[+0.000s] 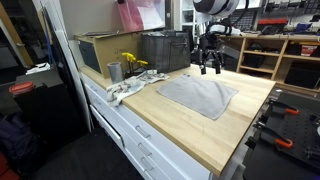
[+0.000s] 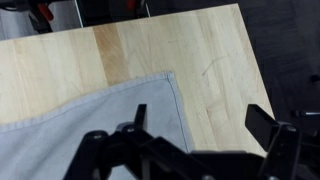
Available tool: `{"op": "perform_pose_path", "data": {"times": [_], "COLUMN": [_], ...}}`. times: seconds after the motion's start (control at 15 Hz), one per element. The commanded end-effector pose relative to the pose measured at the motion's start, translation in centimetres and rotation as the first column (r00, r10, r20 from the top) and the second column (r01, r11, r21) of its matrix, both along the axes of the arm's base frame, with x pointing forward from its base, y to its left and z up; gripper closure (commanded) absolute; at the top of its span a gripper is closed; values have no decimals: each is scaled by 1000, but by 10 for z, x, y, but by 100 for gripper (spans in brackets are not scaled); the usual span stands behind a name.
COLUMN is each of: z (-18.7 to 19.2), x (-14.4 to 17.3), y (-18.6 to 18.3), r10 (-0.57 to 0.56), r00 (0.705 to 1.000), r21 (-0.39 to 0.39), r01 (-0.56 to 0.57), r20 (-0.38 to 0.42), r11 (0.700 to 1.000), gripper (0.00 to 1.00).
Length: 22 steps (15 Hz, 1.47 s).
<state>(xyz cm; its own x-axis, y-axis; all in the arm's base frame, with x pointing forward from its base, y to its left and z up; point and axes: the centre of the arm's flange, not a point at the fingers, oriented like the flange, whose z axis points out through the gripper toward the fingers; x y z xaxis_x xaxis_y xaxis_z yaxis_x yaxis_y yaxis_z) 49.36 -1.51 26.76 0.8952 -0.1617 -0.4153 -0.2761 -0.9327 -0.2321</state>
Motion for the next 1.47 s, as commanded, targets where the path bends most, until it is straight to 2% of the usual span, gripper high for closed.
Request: {"op": "perform_pose_path", "data": {"times": [0.0, 0.2, 0.67, 1.07, 1.13, 1.4], "z": [23, 47, 103, 141, 131, 136], "x": [53, 88, 133, 143, 138, 140], "y": [-9, -23, -57, -72, -66, -68], "r10": [74, 158, 293, 346, 327, 341], "r00": [992, 972, 909, 869, 880, 871], "r21": [-86, -187, -319, -312, -327, -328], "r01": [-65, -125, -194, -239, -214, -226], "r20": [100, 176, 298, 354, 345, 355], "r11": [994, 974, 927, 919, 921, 917], "gripper": [0, 0, 0, 0, 0, 0]}}
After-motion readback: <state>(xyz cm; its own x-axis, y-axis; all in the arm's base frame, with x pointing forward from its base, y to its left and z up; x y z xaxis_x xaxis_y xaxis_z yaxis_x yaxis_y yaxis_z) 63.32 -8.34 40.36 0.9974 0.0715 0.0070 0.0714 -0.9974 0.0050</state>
